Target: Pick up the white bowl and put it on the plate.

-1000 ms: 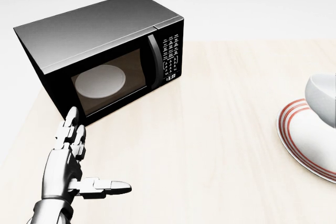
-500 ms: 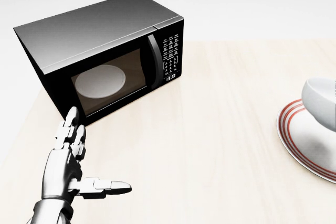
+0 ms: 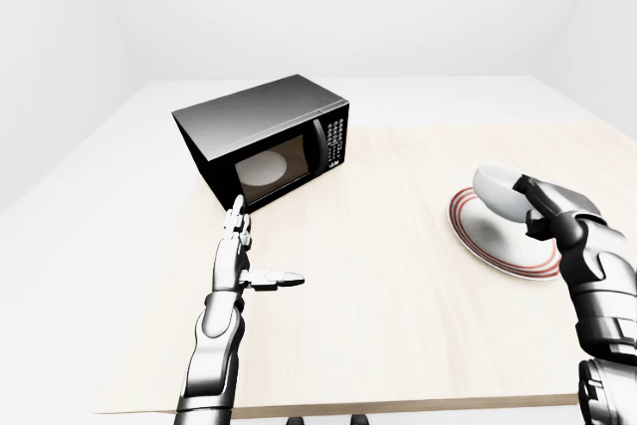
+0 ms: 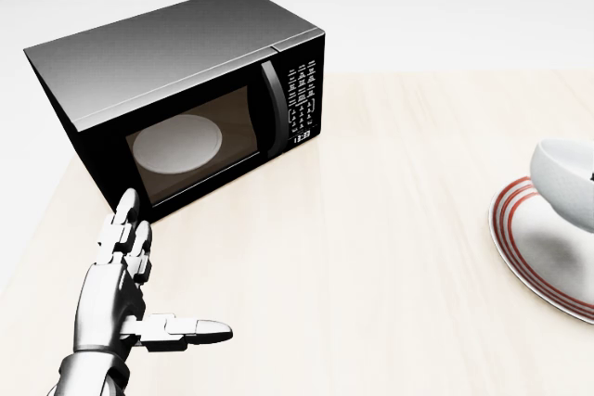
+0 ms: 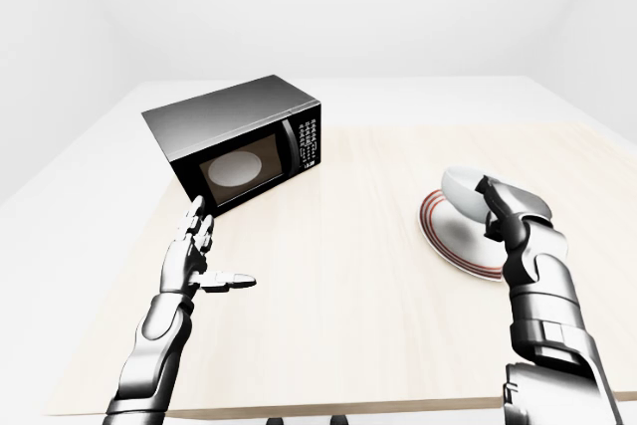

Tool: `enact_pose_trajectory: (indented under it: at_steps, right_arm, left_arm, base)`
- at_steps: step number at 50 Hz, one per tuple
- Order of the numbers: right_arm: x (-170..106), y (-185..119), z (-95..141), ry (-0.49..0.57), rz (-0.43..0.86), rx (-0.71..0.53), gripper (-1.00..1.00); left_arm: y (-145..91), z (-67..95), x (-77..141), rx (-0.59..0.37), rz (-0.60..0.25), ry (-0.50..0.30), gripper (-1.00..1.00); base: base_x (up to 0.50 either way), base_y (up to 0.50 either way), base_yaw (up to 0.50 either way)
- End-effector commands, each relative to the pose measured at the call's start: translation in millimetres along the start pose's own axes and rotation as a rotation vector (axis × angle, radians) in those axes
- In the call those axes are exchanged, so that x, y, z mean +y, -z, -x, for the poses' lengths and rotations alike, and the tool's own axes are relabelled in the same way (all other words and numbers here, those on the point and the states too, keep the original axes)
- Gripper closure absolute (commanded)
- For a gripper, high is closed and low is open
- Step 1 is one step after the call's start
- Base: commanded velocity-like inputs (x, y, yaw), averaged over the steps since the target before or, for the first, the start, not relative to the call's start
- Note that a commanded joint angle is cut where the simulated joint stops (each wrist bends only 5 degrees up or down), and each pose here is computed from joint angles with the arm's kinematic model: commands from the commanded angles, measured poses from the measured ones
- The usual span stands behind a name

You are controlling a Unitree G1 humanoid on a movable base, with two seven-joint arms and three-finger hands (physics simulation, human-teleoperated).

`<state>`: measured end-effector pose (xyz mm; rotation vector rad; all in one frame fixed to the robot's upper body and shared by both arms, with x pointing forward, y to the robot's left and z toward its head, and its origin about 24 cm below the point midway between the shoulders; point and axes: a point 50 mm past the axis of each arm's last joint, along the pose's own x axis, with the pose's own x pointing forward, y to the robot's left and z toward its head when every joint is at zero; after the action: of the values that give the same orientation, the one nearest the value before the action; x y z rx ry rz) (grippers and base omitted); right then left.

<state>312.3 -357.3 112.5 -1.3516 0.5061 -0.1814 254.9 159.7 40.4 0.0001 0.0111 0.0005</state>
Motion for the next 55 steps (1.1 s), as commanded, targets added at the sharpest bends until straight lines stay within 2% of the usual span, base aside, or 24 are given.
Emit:
enact_pose_trajectory:
  at_steps: [1,23,42,43,44,45,46,47,55]
  right_arm:
    - [-2,6,-4,0.017,0.102,0.033,1.00]
    - [19,16,-8,-0.017,0.099,0.058,1.00]
    - [21,17,-8,-0.026,0.095,0.059,1.00]
    - [20,17,-8,-0.025,0.094,0.060,0.28]
    - [19,17,-8,-0.024,0.093,0.059,-0.12]
    - [19,17,-8,-0.021,0.094,0.060,-0.82]
    - [19,17,-8,-0.021,0.094,0.060,-0.82]
    - [18,17,-8,-0.022,0.094,0.060,-1.00]
    - [20,17,-8,-0.028,0.091,0.063,-1.00]
  left_arm:
    - [0,0.0,0,0.000,0.000,0.000,-1.00]
    - [0,0.0,0,0.000,0.000,0.000,-1.00]
    - [0,0.0,0,0.000,0.000,0.000,-1.00]
    - [0,0.0,0,0.000,0.000,0.000,-1.00]
    - [0,0.0,0,0.000,0.000,0.000,-1.00]
    - [0,0.0,0,0.000,0.000,0.000,-1.00]
    - [0,0.0,0,0.000,0.000,0.000,-1.00]
    - [0,0.0,0,0.000,-0.001,0.000,-1.00]
    - [0,0.0,0,0.000,0.000,0.000,-1.00]
  base:
    - [0.00,0.00,0.00]
    - [0.00,0.00,0.00]
    - [0.00,0.00,0.00]
    - [0.00,0.00,0.00]
    - [0.00,0.00,0.00]
    - [0.00,0.00,0.00]
    - [0.00,0.00,0.00]
    - [0.00,0.00,0.00]
    - [0.00,0.00,0.00]
